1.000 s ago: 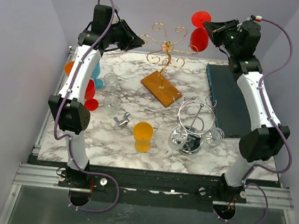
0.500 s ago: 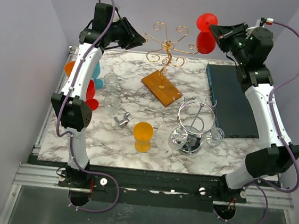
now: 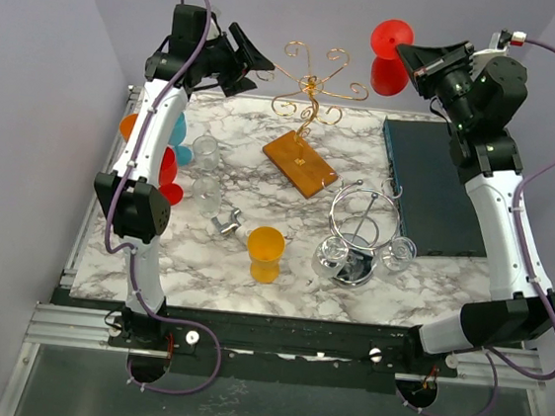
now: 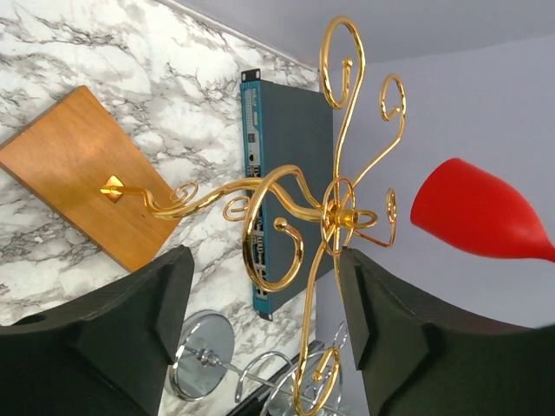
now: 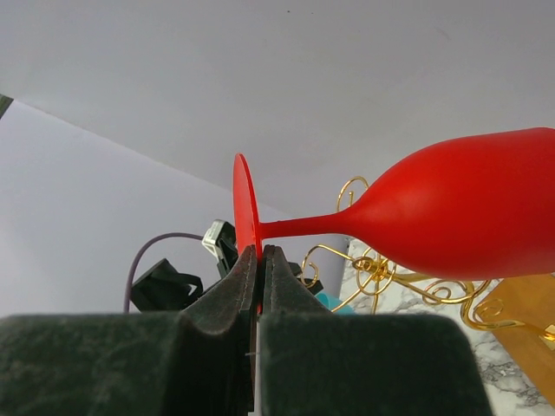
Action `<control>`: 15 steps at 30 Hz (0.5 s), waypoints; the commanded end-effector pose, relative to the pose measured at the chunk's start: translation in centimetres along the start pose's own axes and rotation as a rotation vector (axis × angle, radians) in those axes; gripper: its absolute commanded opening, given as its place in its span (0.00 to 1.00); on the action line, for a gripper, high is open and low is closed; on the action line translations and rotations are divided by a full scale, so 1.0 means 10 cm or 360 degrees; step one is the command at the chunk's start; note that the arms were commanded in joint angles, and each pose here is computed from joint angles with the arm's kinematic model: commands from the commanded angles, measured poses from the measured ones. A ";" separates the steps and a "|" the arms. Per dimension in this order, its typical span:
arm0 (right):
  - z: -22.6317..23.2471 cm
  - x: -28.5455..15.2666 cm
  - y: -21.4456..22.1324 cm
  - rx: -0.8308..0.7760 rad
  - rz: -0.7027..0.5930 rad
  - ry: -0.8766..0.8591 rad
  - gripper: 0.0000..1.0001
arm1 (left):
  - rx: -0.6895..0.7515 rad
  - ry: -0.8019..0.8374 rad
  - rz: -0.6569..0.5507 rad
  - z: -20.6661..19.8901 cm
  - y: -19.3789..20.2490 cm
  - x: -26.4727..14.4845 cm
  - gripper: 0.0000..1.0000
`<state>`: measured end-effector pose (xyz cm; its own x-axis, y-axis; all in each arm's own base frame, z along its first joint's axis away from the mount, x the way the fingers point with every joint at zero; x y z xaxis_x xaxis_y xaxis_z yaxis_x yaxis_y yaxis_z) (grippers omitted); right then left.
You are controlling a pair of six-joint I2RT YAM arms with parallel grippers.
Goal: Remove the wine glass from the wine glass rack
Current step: Place the wine glass at the center of the board.
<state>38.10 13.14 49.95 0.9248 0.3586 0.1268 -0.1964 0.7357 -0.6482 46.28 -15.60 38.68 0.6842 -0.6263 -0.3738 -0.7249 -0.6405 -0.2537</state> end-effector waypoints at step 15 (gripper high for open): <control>0.71 -0.27 -0.08 -0.0002 0.0245 -0.0556 0.01 | 0.0285 0.0222 -0.0348 -0.50 -0.15 -1.18 0.95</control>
<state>35.61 14.38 52.05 0.8460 0.5069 0.1654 -0.2780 0.6841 -0.6744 42.84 -9.68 43.87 0.7982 -0.5272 -0.2913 -0.6022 -0.7082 -0.3685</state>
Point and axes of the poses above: each gripper's point midway between its finger pads, its own x axis out along the fingers, its own z axis along the line the jaws close on, y = z × x, the point moved 6 cm from there along -x, back along the fingers, and after that the axes turned 9 degrees about -x, right-handed, at the moved point
